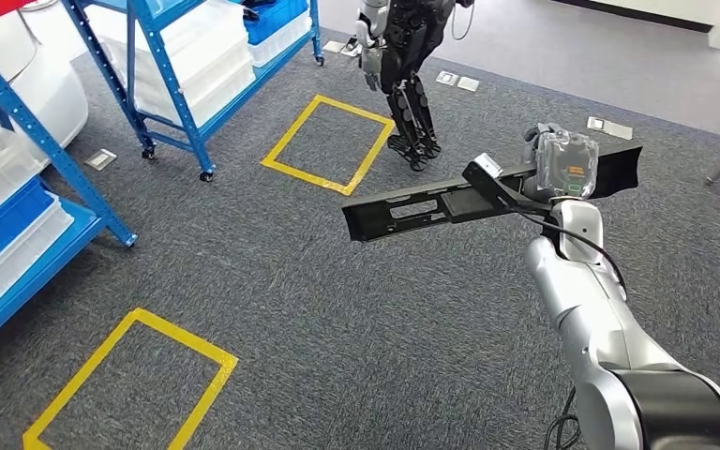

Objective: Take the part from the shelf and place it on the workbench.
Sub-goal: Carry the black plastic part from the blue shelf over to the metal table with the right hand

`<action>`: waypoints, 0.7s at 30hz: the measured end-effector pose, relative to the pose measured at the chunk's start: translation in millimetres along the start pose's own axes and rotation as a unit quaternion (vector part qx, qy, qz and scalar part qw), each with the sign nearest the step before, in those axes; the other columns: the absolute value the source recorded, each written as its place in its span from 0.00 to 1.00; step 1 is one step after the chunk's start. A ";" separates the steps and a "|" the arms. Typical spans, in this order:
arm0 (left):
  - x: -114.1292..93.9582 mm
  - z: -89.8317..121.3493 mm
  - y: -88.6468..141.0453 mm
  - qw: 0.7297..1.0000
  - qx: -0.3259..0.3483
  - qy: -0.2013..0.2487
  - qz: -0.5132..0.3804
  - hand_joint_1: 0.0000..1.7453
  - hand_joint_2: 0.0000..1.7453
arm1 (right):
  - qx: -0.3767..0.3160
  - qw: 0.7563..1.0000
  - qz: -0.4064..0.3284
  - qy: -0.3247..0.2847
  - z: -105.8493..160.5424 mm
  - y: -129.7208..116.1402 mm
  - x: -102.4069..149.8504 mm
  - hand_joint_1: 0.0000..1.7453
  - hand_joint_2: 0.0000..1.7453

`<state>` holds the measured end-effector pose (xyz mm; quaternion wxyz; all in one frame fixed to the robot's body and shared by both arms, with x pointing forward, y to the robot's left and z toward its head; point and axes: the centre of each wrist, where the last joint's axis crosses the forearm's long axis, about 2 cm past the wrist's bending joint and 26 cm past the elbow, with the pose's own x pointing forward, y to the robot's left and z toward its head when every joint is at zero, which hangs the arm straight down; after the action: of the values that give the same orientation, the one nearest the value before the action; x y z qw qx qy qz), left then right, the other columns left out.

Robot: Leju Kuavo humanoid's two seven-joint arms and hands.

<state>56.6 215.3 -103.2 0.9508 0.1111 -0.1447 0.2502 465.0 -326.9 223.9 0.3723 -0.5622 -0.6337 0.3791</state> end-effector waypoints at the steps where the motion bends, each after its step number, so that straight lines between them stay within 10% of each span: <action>1: -0.1 -0.1 0.3 1.000 0.000 0.000 0.000 0.00 0.00 | 0.002 1.000 -0.001 -0.001 0.3 0.9 1.7 1.00 1.00; 21: 1.4 0.6 -2.1 1.000 0.013 0.019 -0.001 0.00 0.00 | 0.009 0.999 -0.030 -0.015 -0.7 10.1 52.3 1.00 1.00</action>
<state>58.7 213.9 -102.5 0.9522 0.1188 -0.1233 0.2530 465.2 -274.1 217.5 0.3787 -0.5338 -0.6526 0.3819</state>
